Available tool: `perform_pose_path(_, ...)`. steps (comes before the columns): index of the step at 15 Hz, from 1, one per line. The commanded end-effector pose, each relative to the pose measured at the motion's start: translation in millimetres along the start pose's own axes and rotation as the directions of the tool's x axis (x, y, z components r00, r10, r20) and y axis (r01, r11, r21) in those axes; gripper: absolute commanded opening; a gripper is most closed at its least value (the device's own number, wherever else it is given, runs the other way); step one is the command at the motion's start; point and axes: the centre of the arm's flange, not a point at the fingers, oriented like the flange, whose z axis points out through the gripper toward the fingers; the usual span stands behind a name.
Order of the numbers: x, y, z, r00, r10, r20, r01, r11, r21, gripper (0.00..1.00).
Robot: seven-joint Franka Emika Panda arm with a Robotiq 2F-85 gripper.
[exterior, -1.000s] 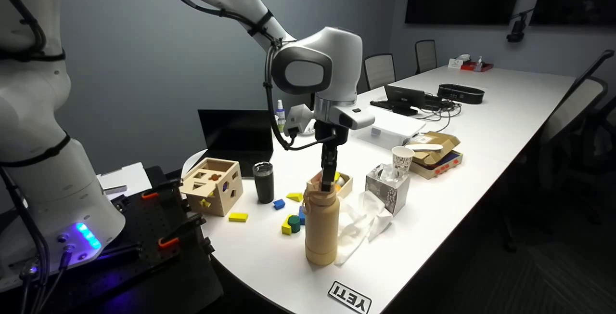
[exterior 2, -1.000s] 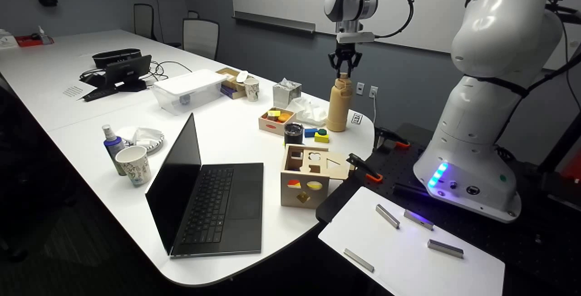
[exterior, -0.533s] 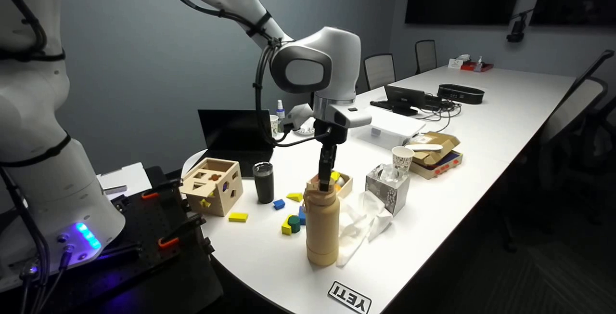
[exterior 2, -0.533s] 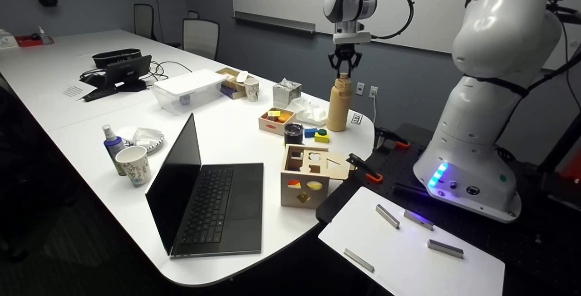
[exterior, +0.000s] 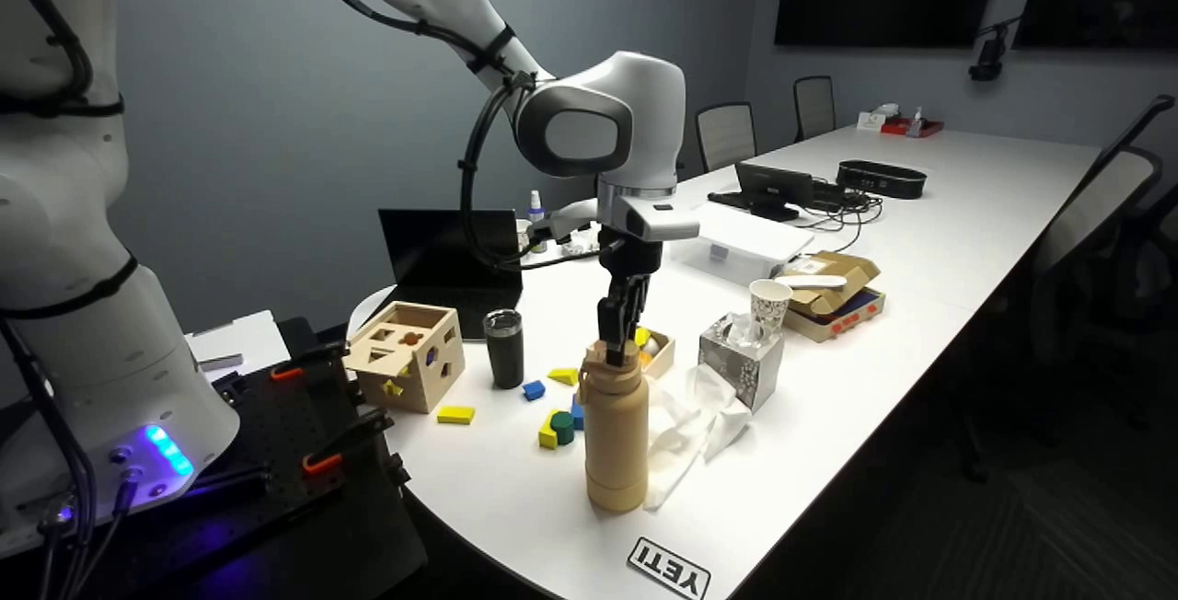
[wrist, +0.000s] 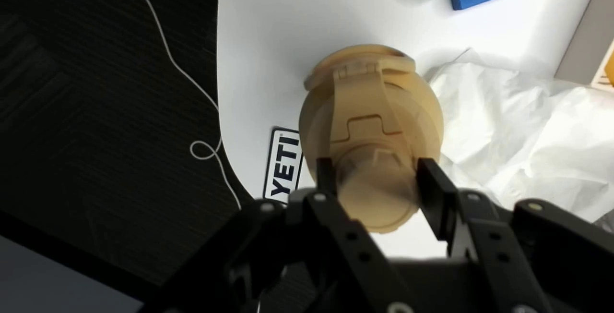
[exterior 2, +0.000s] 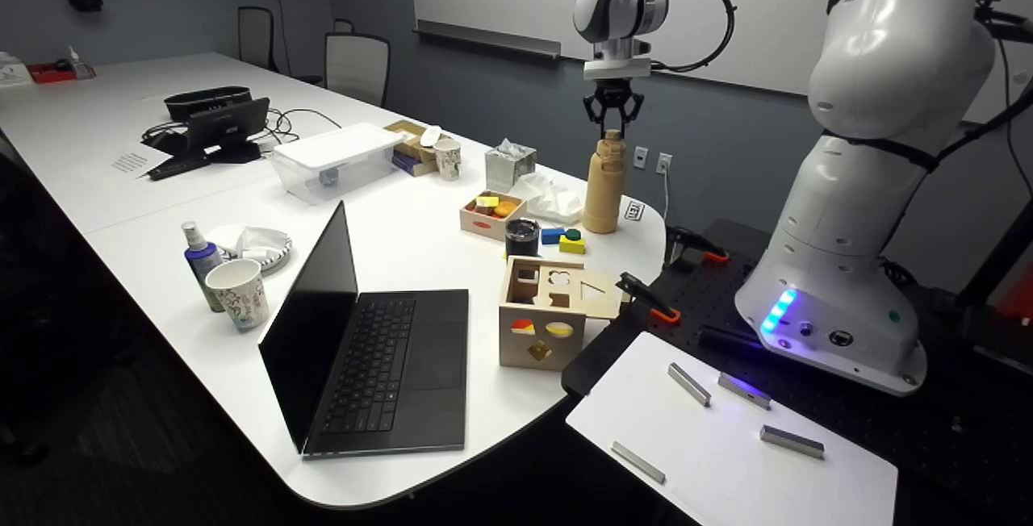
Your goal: Twist the lid of the bottle clockwise and anticlockwise
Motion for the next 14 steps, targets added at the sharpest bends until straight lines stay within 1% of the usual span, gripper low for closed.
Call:
perform_pose_path(1,-11.3,4.0,3.6,0.995,0.097,0.013,-0.096,0.995,-0.036,0.21)
perform_pose_path(6,-11.7,4.8,8.3,0.979,0.202,0.007,-0.201,0.979,-0.039,0.21)
perform_pose_path(8,-11.5,5.1,8.7,0.976,0.218,0.011,-0.218,0.975,-0.033,0.21)
perform_pose_path(11,-10.8,7.2,4.9,0.987,0.163,0.011,-0.163,0.987,-0.001,0.21)
perform_pose_path(14,-10.1,8.8,3.4,0.994,0.111,0.002,-0.111,0.994,0.014,0.21)
